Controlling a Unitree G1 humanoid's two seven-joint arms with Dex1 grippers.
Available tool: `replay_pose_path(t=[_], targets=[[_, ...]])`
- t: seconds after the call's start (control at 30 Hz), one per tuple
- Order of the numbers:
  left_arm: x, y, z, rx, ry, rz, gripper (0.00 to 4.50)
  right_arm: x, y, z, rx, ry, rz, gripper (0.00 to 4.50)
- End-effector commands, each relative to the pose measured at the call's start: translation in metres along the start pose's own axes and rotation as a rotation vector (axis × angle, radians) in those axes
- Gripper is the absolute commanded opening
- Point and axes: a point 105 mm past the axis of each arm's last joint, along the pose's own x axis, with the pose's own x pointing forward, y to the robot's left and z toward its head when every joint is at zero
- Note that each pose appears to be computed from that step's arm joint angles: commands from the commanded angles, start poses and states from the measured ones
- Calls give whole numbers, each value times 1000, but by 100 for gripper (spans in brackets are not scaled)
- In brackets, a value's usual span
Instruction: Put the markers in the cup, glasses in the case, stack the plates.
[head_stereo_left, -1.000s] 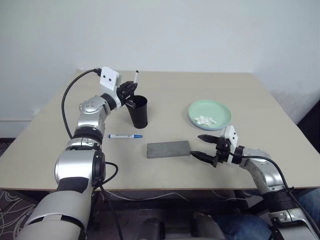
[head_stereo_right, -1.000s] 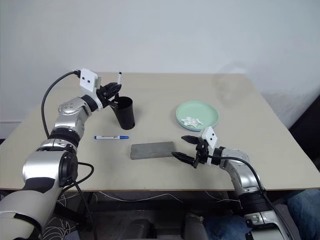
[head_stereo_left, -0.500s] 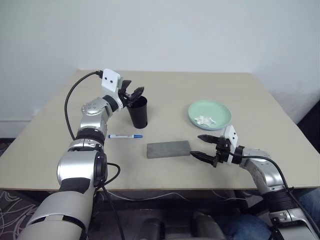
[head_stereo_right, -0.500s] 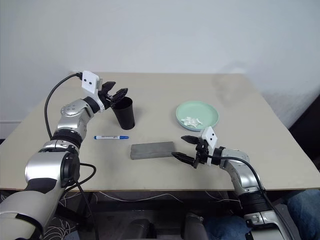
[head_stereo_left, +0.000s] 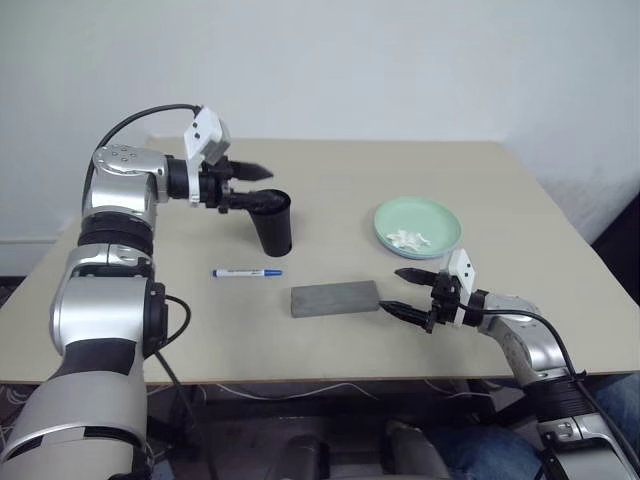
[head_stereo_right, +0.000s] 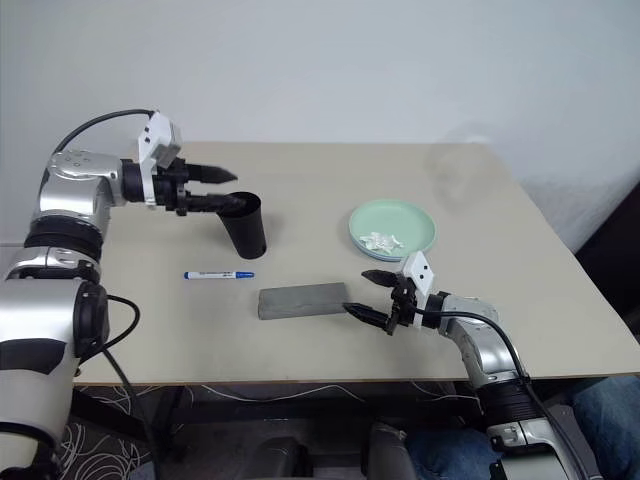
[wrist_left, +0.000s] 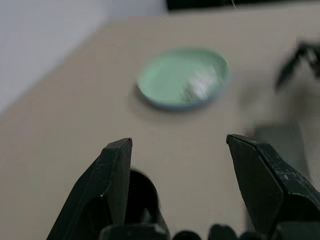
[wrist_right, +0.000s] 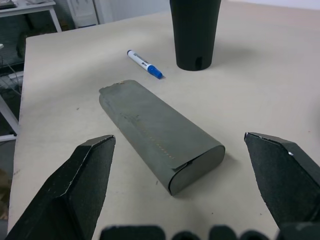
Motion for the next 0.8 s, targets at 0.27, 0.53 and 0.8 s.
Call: replay_pose_path(t=[0.27,0.53,0.8], targets=[[-4,-12,-61,118,533,-124,447,9,-6,17,-56,-44,11,450],[11,-12,-87,124,675,-107,447,6,-6,15,-54,-40,-2,450],[23,-15,-102,64,697,-74,447,-2,-6,12,-50,-29,-33,450]])
